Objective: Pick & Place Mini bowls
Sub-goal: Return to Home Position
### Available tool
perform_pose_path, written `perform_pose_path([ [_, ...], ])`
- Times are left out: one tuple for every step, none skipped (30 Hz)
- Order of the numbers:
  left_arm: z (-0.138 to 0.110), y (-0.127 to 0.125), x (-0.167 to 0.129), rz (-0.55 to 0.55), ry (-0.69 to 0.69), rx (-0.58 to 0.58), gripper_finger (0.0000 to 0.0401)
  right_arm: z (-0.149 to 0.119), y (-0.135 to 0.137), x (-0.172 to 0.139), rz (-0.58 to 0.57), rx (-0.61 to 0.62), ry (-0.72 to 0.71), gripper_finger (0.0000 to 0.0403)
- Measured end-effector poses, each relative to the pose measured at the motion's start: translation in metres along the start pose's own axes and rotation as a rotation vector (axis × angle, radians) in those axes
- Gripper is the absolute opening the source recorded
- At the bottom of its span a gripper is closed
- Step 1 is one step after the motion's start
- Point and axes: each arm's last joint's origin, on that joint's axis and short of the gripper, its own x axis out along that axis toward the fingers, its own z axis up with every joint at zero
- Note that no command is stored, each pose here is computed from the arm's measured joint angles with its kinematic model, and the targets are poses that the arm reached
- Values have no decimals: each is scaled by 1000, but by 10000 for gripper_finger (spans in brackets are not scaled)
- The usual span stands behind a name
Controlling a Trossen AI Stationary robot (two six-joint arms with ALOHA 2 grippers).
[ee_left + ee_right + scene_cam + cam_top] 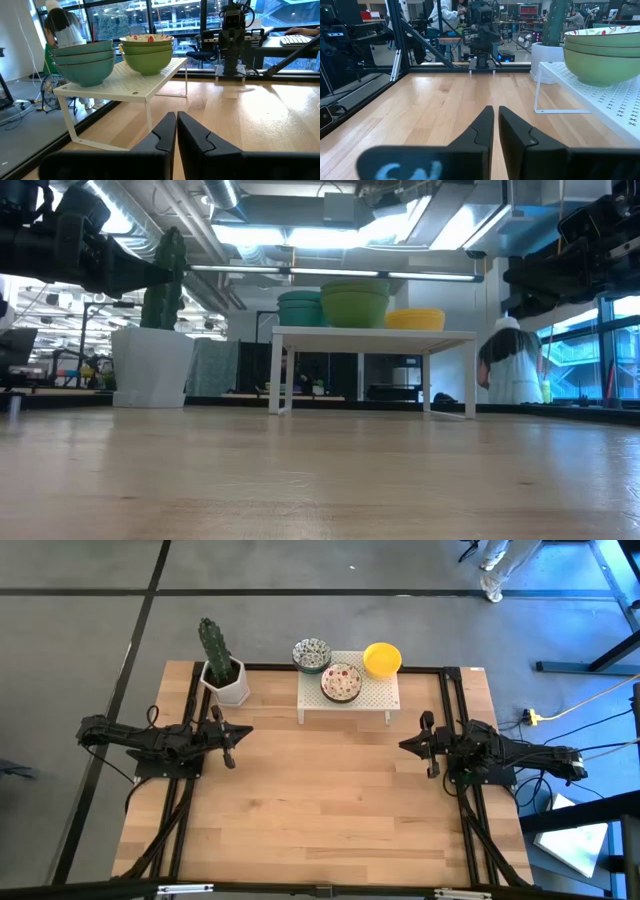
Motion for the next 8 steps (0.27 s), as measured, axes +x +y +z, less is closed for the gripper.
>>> perform_pose_path([
  [0,0,0,0,0,1,11,0,0,0,0,0,0,30],
  [0,0,0,0,0,0,11,0,0,0,0,0,0,30],
  [0,0,0,0,0,0,11,0,0,0,0,0,0,30],
  [0,0,0,0,0,0,12,0,0,0,0,0,0,30],
  [0,0,0,0,0,0,13,0,0,0,0,0,0,30],
  [0,0,0,0,0,0,14,0,0,0,0,0,0,30],
  [0,0,0,0,0,0,15,0,0,0,0,0,0,30],
  [0,0,0,0,0,0,15,0,0,0,0,0,0,30],
])
